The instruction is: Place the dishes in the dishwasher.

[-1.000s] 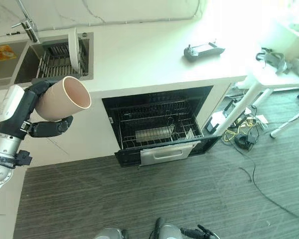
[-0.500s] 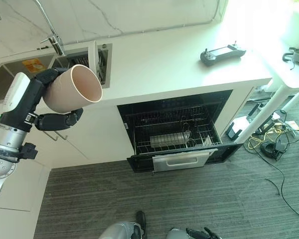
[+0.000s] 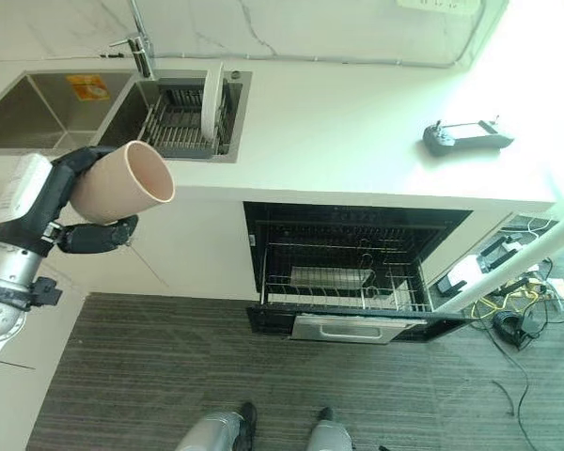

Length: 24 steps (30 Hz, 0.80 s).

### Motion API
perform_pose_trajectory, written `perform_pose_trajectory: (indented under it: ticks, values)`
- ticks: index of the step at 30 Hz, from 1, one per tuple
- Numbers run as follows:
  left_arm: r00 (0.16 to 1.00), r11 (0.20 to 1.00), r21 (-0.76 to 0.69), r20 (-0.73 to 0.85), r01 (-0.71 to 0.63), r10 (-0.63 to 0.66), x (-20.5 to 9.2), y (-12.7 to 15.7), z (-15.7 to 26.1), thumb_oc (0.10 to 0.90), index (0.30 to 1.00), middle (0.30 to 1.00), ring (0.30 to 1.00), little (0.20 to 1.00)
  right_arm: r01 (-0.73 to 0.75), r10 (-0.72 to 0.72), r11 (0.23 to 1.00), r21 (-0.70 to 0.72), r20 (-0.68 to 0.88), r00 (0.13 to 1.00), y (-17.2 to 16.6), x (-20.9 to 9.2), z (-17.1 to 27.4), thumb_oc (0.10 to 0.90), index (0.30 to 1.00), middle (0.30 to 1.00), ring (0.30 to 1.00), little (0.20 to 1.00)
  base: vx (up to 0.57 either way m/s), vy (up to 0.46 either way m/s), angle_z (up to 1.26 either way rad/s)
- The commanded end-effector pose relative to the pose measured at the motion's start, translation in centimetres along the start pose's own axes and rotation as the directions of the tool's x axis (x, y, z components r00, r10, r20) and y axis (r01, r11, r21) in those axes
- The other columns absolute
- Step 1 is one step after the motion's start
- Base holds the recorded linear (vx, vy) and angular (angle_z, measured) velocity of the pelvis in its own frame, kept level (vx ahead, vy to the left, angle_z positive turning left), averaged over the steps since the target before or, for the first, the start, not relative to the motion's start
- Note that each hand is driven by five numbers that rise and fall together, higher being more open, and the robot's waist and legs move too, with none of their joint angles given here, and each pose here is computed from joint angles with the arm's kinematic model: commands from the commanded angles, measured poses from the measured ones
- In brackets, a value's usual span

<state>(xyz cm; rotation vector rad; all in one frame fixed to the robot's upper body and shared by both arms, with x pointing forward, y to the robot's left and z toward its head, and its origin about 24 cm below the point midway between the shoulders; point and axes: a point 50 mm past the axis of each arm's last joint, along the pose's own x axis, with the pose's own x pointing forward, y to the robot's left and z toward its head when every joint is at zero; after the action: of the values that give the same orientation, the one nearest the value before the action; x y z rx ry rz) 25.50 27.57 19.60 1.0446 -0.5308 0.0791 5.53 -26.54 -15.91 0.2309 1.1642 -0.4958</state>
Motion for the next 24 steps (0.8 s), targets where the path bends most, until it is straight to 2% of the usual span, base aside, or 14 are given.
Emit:
perform_pose_trajectory:
  ticks: [1,3,5,8,9,12,16,19,24]
  values:
    - [0.903,0.957,-0.1,0.32,-0.271,0.288,3.9,4.4,5.9,0.4,0.3,0.3,0.3,0.3,0.075,-0.075,0.997,0.001,0.083,0.994,-2.1,-0.1,2.7,0.8,0.9,0.9,0.9,0.9,0.01,-0.229,1.74]
    - [0.9,0.96,-0.112,0.334,-0.258,0.28,3.9,3.2,6.3,0.4,0.3,0.3,0.3,0.3,0.1,-0.102,0.994,0.041,0.056,0.993,-2.2,-0.1,2.2,0.8,0.9,0.9,0.9,0.9,0.05,-0.082,0.55]
    - [0.908,0.962,-0.103,0.319,-0.252,0.272,2.6,1.9,6.1,0.4,0.3,0.3,0.3,0.3,0.109,-0.111,0.993,0.047,0.036,0.993,-1.4,0.1,2.0,0.8,0.9,0.9,0.9,0.9,0.05,0.003,-0.4]
    - [0.908,0.962,-0.103,0.318,-0.252,0.272,2.6,1.9,6.1,0.4,0.3,0.3,0.3,0.3,0.11,-0.111,0.993,0.047,0.036,0.993,-1.4,0.1,2.0,0.8,0.9,0.9,0.9,0.9,0.04,0.008,-0.58]
    - [0.922,0.966,-0.021,0.291,-0.259,0.254,1.3,1.2,5.3,0.4,0.3,0.3,0.3,0.3,0.047,-0.049,0.998,0.035,0.062,0.997,0.8,0.3,2.0,0.8,0.9,0.9,0.9,0.9,0.14,-0.047,-0.31]
    - [0.924,0.967,-0.011,0.292,-0.256,0.248,1.7,1.5,5.1,0.4,0.3,0.3,0.3,0.3,0.031,-0.032,0.999,0.015,0.053,0.998,1.0,0.2,1.4,0.8,0.9,0.9,0.9,0.9,0.06,-0.187,-0.36]
    - [0.93,0.957,0.028,0.244,-0.29,0.275,2.5,3.1,4.0,0.4,0.3,0.3,0.3,0.3,0.016,-0.014,0.999,-0.042,0.057,0.998,1.0,0.3,2.1,0.8,0.9,0.9,0.9,0.9,0.07,-0.437,-0.1]
    - [0.933,0.955,0.017,0.221,-0.296,0.285,1.9,3.8,3.4,0.4,0.3,0.3,0.3,0.3,0.005,0.003,0.995,-0.098,0.072,0.997,0.8,0.4,2.9,0.8,0.9,0.9,0.9,0.9,0.07,-0.486,-0.28]
    - [0.931,0.965,-0.051,0.255,-0.256,0.26,2.5,4.5,4.3,0.4,0.3,0.3,0.3,0.3,0.071,-0.067,0.997,-0.043,0.09,0.994,-1.6,0.1,3.1,0.8,0.9,0.9,0.9,0.9,0.06,-0.285,0.04]
